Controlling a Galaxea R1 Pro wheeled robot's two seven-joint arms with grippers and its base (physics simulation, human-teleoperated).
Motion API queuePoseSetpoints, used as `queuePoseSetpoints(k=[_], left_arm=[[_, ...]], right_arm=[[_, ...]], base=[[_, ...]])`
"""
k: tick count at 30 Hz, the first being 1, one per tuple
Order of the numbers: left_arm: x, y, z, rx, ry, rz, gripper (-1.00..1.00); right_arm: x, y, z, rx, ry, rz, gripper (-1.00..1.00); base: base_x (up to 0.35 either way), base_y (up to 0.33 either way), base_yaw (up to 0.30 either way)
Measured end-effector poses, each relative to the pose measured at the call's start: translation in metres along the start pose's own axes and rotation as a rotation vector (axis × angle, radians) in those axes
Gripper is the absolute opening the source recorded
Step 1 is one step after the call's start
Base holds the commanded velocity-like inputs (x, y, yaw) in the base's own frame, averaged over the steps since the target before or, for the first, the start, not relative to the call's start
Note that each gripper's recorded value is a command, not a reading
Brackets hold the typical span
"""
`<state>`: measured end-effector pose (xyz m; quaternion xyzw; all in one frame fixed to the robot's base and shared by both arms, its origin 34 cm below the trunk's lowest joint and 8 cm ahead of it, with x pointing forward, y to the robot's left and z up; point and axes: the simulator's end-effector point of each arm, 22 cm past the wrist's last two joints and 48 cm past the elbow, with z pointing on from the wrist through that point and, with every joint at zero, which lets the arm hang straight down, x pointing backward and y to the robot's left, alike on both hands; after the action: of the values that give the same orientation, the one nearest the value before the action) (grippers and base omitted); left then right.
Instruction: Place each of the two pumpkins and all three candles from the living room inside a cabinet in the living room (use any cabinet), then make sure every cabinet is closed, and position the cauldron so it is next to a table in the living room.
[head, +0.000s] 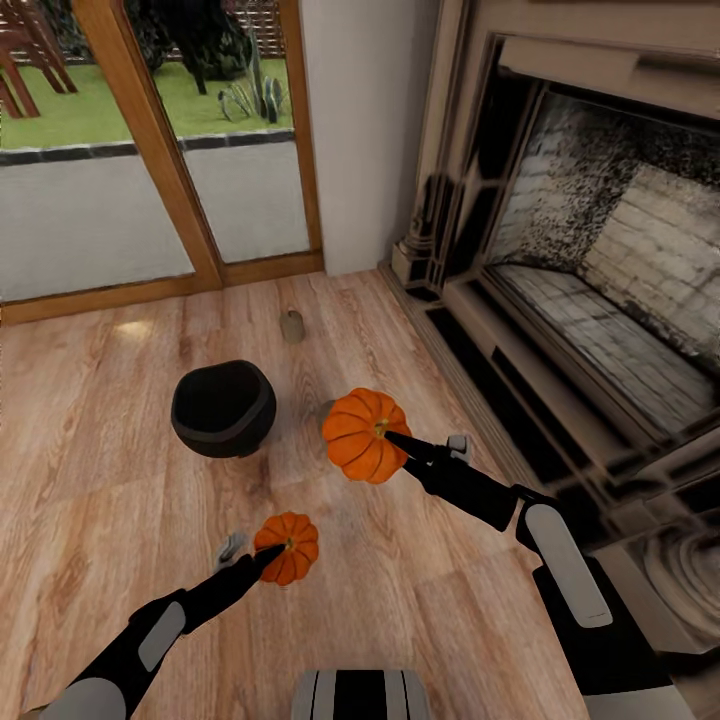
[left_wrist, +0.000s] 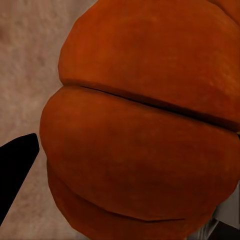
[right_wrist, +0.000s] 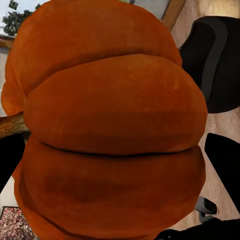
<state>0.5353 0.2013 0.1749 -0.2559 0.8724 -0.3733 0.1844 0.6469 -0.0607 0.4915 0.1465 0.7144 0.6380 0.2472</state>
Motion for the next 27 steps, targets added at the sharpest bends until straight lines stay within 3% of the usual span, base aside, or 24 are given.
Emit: queuePoseSetpoints(k=[7, 12, 17, 21, 24, 27], left_arm=[[-0.012, -0.012, -0.008, 0.023, -0.019, 0.015, -1.00], [-0.027, -0.010, -0.020, 0.017, -0.035, 0.030, -1.00], [-0.033, -0.017, -0.042, 0.071, 0.024, -0.016, -1.00], [-0.051, -0.015, -0.063, 0.081, 0.020, -0.013, -1.00], [-0.063, -0.020, -0.074, 0.108, 0.007, -0.076, -1.00], [-0.075, -0.021, -0.087, 0.116, 0.001, -0.102, -1.00]], right_arm=[[-0.003, 0.015, -0.001, -0.012, -0.005, -0.024, -1.00], [-0.008, -0.005, -0.007, 0.029, -0.033, 0.010, -1.00], [-0.010, -0.004, -0.009, 0.032, -0.047, 0.021, -1.00], [-0.011, 0.003, -0.009, 0.030, -0.050, 0.008, -1.00], [-0.013, 0.008, -0.010, 0.031, -0.052, -0.005, -1.00], [-0.014, 0.014, -0.011, 0.028, -0.053, -0.014, -1.00]], base=[[0.000, 0.000, 0.000], [0.000, 0.000, 0.000], [0.000, 0.000, 0.000], [0.000, 0.000, 0.000], [0.000, 0.000, 0.000], [0.000, 0.000, 0.000]])
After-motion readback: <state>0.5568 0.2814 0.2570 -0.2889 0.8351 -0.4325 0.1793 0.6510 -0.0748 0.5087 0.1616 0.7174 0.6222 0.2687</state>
